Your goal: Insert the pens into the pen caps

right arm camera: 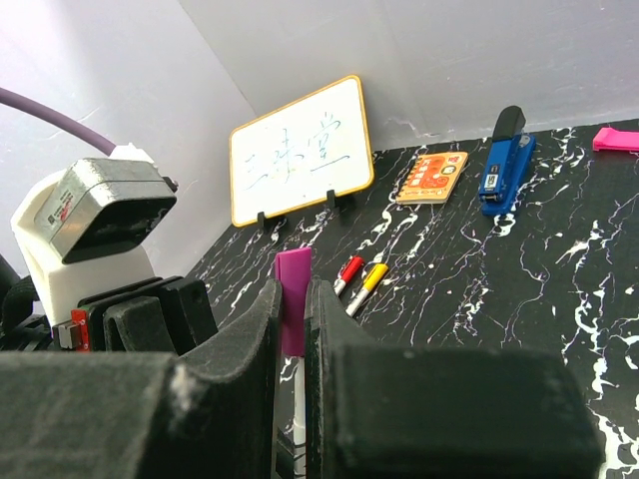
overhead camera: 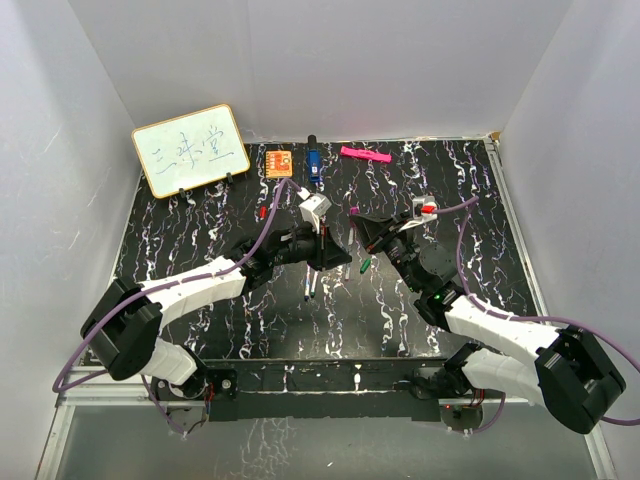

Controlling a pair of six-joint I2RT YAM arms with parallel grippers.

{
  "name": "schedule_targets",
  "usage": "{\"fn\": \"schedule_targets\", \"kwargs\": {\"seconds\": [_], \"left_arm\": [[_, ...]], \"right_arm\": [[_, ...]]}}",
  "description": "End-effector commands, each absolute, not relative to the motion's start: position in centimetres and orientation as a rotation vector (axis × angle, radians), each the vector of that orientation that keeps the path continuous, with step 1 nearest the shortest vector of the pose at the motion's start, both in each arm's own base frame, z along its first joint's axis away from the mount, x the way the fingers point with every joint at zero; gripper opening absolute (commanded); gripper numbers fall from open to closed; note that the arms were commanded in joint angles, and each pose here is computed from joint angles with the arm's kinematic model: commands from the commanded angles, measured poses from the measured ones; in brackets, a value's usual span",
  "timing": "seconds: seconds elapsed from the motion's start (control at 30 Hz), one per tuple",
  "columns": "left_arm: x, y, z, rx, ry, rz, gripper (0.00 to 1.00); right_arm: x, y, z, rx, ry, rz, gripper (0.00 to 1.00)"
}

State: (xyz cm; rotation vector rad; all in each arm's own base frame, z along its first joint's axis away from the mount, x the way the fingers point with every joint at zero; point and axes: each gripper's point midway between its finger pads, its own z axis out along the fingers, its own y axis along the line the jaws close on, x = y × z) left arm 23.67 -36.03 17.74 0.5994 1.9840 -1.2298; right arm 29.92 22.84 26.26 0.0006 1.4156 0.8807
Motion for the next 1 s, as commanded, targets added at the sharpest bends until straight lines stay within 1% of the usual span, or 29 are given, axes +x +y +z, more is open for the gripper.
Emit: {"fn": "schedule_targets", "kwargs": {"seconds": [0.0, 0.83, 0.97], "left_arm": [[24.1, -36.2, 20.7, 0.607, 1.897, -1.222, 0.00], [23.6, -36.5, 22.7, 0.634, 1.837, -1.268, 0.00], [23.3, -36.0, 23.7, 0.627, 1.807, -1.268, 0.00]], "right_arm": [[29.6, 22.8, 28.1, 0.000, 1.365, 0.906, 0.00], [29.7, 23.2, 26.5, -0.002, 1.397, 0.911, 0.00], [29.8, 23.3, 26.4, -0.005, 1.401, 0.909, 0.00]]}}
